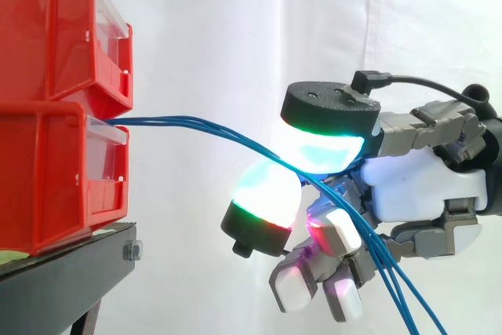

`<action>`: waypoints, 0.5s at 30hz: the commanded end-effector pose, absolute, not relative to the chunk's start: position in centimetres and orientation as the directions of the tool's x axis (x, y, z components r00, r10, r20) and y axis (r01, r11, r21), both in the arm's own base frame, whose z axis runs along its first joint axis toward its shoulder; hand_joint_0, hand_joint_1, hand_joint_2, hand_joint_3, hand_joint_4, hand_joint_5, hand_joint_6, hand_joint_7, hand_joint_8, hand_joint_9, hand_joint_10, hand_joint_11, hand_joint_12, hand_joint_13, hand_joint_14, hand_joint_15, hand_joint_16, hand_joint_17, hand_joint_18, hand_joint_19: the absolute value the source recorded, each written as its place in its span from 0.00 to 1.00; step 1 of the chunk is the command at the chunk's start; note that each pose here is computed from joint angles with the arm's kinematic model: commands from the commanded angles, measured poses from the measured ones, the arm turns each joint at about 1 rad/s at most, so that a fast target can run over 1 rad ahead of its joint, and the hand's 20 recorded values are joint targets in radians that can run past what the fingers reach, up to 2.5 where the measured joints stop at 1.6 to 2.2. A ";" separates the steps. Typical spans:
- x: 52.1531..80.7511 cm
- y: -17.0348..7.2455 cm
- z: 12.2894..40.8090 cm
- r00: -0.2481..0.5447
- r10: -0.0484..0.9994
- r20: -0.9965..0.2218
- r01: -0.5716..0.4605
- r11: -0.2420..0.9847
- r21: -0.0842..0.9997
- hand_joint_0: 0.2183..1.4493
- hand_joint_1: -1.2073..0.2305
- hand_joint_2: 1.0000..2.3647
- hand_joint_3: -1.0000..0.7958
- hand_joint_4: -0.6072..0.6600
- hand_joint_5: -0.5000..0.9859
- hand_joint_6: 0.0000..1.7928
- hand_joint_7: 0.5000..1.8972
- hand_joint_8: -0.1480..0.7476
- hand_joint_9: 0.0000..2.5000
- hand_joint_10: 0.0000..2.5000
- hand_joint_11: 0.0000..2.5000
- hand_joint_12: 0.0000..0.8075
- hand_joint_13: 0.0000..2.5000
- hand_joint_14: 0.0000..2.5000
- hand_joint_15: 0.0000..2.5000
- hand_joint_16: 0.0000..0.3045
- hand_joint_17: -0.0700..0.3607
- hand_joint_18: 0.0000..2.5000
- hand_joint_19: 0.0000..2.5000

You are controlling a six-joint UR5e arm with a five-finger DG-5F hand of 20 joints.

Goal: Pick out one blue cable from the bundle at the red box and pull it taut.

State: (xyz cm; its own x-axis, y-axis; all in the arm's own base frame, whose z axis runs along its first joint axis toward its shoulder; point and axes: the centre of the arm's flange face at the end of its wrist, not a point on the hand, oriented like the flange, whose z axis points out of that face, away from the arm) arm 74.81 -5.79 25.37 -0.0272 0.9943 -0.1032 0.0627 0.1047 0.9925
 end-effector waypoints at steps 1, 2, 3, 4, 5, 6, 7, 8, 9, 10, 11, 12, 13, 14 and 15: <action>74.8 -5.8 25.4 -0.026 0.994 -0.104 0.063 0.105 0.992 0.38 0.25 0.01 0.41 0.53 0.27 0.51 0.25 0.55 0.48 0.01 0.23 0.49 0.35 0.01 0.15 0.17 0.44 0.35 0.26; 74.8 -5.8 25.4 -0.028 0.994 -0.104 0.063 0.105 0.992 0.39 0.24 0.01 0.40 0.52 0.27 0.51 0.25 0.54 0.48 0.01 0.23 0.49 0.35 0.01 0.15 0.17 0.44 0.35 0.26; 74.8 -5.8 25.4 -0.028 0.994 -0.104 0.063 0.105 0.992 0.39 0.24 0.01 0.39 0.52 0.27 0.51 0.25 0.54 0.48 0.01 0.23 0.49 0.35 0.01 0.15 0.17 0.44 0.35 0.26; 74.8 -5.8 25.4 -0.028 0.994 -0.104 0.063 0.105 0.992 0.40 0.23 0.01 0.37 0.51 0.27 0.51 0.25 0.54 0.48 0.01 0.23 0.49 0.36 0.01 0.15 0.17 0.44 0.35 0.26; 74.8 -5.9 25.4 -0.026 0.994 -0.104 0.063 0.105 0.992 0.41 0.22 0.01 0.35 0.50 0.27 0.51 0.25 0.54 0.48 0.01 0.23 0.49 0.36 0.01 0.15 0.17 0.43 0.36 0.26; 74.8 -5.9 25.4 -0.026 0.994 -0.104 0.062 0.105 0.993 0.41 0.22 0.01 0.35 0.49 0.27 0.51 0.25 0.53 0.48 0.01 0.23 0.49 0.36 0.01 0.15 0.17 0.43 0.36 0.26; 74.8 -6.0 25.4 -0.025 0.994 -0.104 0.062 0.105 0.993 0.41 0.21 0.01 0.34 0.49 0.27 0.52 0.26 0.54 0.48 0.01 0.23 0.48 0.36 0.01 0.15 0.17 0.43 0.36 0.26; 74.8 -5.9 25.4 -0.026 0.994 -0.104 0.062 0.105 0.993 0.42 0.20 0.01 0.33 0.48 0.27 0.52 0.25 0.53 0.48 0.01 0.24 0.48 0.36 0.01 0.15 0.17 0.43 0.36 0.26; 74.8 -5.9 25.3 -0.026 0.994 -0.104 0.062 0.105 0.993 0.43 0.20 0.00 0.32 0.47 0.27 0.52 0.24 0.53 0.48 0.01 0.23 0.48 0.36 0.01 0.15 0.17 0.43 0.36 0.26; 74.8 -5.9 25.4 -0.025 0.994 -0.104 0.060 0.105 0.993 0.44 0.20 0.00 0.31 0.46 0.27 0.52 0.25 0.53 0.48 0.01 0.24 0.48 0.36 0.01 0.16 0.17 0.43 0.36 0.26; 74.8 -5.9 25.4 -0.025 0.994 -0.104 0.060 0.105 0.993 0.45 0.19 0.00 0.29 0.45 0.27 0.52 0.25 0.53 0.48 0.01 0.24 0.48 0.36 0.01 0.16 0.17 0.43 0.36 0.26; 74.8 -6.0 25.4 -0.022 0.994 -0.104 0.061 0.105 0.993 0.45 0.19 0.00 0.29 0.45 0.27 0.52 0.25 0.52 0.48 0.01 0.24 0.48 0.36 0.01 0.16 0.17 0.43 0.36 0.26; 74.8 -6.0 25.4 -0.020 0.994 -0.104 0.061 0.105 0.993 0.45 0.19 0.00 0.28 0.44 0.27 0.52 0.25 0.53 0.48 0.01 0.24 0.47 0.37 0.01 0.16 0.17 0.43 0.36 0.26; 74.8 -6.0 25.4 -0.020 0.994 -0.104 0.061 0.105 0.993 0.45 0.18 0.00 0.28 0.43 0.27 0.52 0.25 0.52 0.48 0.01 0.24 0.47 0.37 0.01 0.16 0.17 0.43 0.36 0.26; 74.8 -6.0 25.4 -0.020 0.994 -0.104 0.061 0.105 0.993 0.45 0.18 0.00 0.28 0.43 0.27 0.52 0.25 0.52 0.49 0.01 0.24 0.47 0.37 0.01 0.16 0.17 0.43 0.36 0.26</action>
